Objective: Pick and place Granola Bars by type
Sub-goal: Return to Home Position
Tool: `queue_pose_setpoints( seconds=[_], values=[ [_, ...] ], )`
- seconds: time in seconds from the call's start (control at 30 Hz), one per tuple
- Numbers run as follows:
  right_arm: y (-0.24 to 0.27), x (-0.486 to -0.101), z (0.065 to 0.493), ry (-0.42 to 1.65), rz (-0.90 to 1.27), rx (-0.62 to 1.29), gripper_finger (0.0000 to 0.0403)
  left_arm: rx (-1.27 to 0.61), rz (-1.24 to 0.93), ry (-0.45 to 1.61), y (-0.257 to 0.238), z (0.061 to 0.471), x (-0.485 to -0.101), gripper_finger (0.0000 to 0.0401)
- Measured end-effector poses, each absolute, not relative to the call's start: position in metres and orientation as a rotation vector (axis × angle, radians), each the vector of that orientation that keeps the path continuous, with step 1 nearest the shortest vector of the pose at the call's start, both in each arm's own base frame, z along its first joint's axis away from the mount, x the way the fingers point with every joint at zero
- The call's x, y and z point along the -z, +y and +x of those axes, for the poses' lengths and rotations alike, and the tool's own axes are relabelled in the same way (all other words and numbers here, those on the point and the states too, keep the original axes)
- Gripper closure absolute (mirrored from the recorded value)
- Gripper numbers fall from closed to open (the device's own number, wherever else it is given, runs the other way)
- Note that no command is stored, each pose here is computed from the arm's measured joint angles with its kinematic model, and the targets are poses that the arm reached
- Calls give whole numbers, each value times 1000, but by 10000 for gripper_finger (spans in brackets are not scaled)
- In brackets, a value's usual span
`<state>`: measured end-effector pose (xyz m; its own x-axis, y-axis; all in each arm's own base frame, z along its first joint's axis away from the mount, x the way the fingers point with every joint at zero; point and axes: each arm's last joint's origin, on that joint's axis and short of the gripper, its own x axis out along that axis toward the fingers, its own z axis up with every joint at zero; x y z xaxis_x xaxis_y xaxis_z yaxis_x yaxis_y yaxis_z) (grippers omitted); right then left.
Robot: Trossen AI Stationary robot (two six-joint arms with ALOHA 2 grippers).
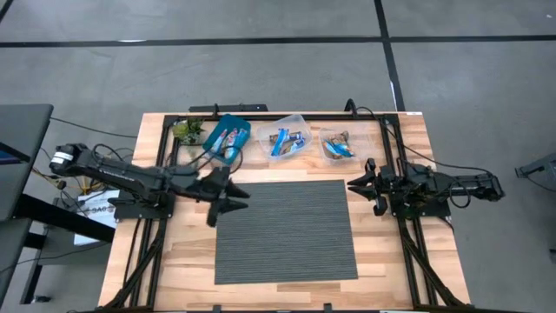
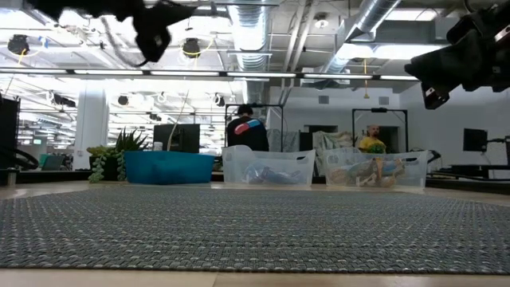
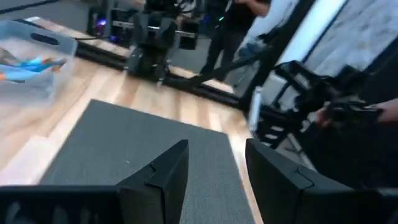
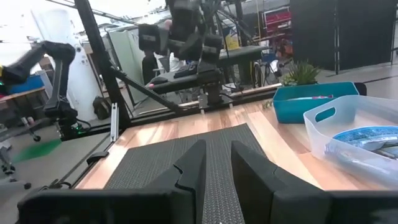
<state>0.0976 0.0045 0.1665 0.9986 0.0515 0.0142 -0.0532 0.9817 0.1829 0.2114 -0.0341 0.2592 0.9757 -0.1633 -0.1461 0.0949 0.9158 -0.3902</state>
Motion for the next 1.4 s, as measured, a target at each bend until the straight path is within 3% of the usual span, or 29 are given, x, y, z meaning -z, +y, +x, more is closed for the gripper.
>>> queue_pose_setpoints(
  seconds=[0.17,0.53,0.83,1.4],
  values=[
    [4,-166,98,-9,185,-52,334,186,-439,266,-40,178,-224,250],
    [4,-166,98,-9,185,-52,334,254,-378,245,-34,121,-197,250],
    [4,-166,98,-9,185,-50,334,307,-322,155,-30,104,-178,250],
    [4,-166,98,-8,185,-51,334,223,-196,-3,-24,96,-169,250]
  ],
)
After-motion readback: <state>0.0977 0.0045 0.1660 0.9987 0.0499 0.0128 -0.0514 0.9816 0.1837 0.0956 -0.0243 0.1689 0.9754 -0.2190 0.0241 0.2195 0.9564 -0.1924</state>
